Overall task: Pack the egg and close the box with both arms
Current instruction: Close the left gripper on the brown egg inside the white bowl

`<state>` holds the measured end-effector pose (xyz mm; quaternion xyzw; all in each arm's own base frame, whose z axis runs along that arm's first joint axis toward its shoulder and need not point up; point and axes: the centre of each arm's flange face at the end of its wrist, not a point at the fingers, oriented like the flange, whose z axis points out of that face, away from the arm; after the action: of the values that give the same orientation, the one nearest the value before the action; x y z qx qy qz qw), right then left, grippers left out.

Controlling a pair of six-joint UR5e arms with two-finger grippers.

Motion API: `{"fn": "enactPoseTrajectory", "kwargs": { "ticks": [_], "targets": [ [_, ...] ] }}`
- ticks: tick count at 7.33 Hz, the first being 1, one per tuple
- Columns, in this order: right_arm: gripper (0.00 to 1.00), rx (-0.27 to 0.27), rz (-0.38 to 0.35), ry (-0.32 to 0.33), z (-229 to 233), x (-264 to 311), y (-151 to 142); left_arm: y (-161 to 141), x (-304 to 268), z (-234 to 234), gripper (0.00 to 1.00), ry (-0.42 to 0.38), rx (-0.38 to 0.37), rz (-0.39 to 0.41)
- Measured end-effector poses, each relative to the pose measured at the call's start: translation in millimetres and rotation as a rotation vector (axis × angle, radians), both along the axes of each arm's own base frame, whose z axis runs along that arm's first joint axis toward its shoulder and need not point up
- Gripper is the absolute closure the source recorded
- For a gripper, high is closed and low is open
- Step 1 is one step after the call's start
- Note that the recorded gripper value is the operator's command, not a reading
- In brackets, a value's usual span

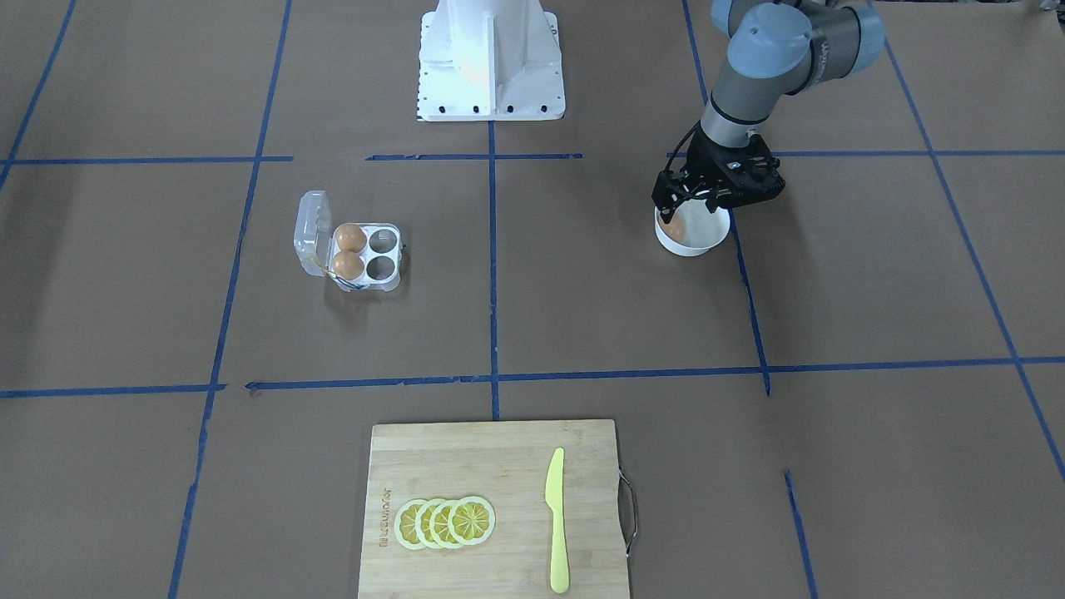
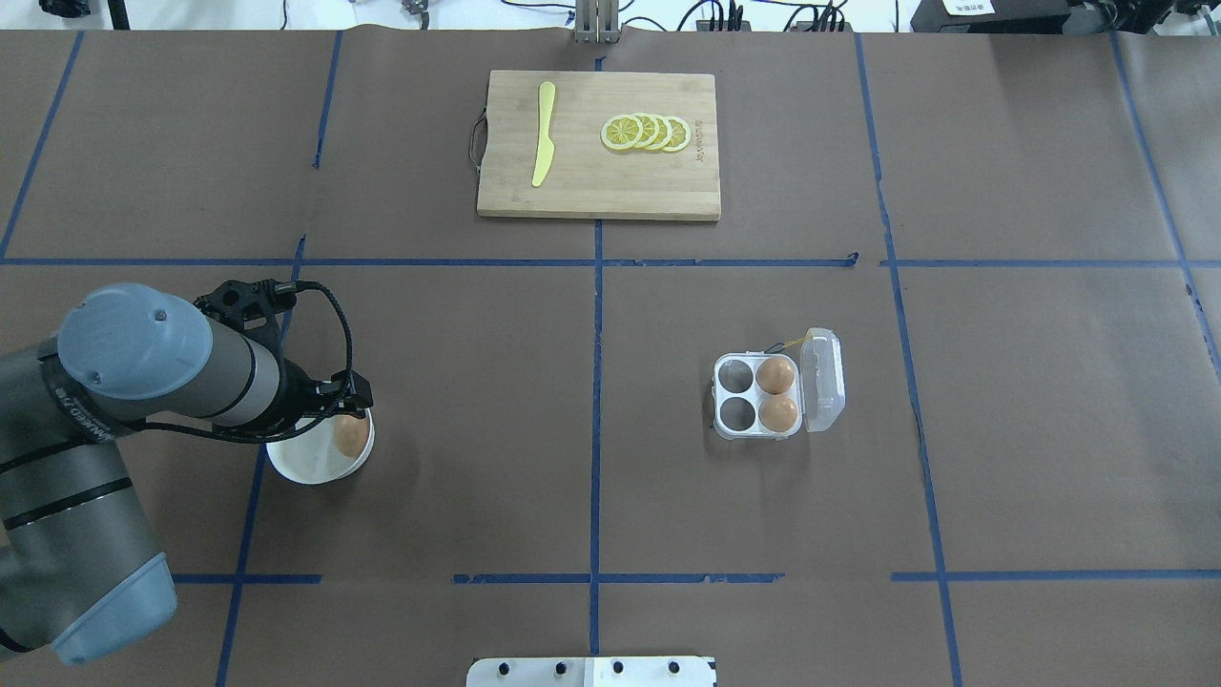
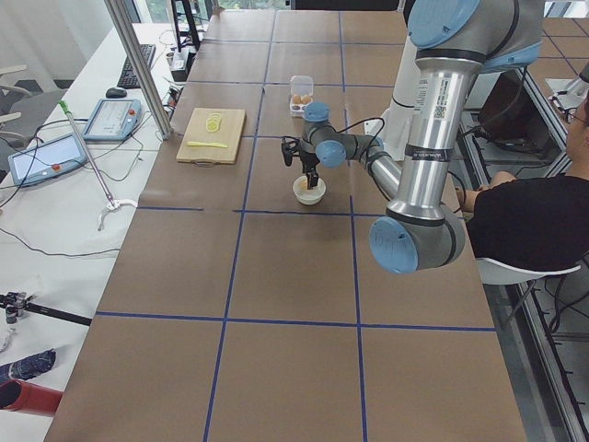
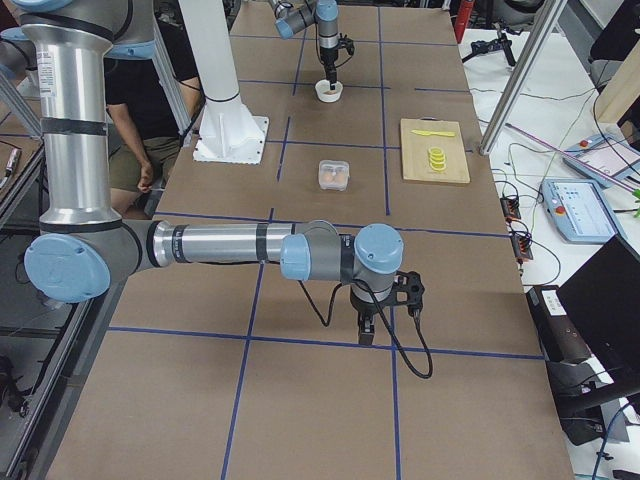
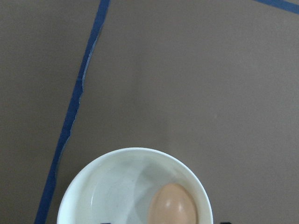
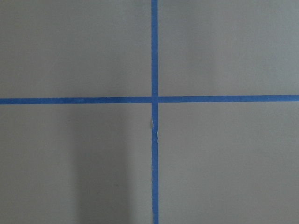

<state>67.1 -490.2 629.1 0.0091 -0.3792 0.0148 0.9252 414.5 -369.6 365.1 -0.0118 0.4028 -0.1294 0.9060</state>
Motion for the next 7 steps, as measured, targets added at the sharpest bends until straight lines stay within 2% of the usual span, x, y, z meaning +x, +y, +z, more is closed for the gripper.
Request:
{"fn": "enactPoseTrajectory", "kwargs": {
  "ticks": [7],
  "targets": [
    [0.00,0.004,0.000,0.000,-2,0,-1,5,20,20,0.20,-0.018,0.014,0.048]
  ]
}}
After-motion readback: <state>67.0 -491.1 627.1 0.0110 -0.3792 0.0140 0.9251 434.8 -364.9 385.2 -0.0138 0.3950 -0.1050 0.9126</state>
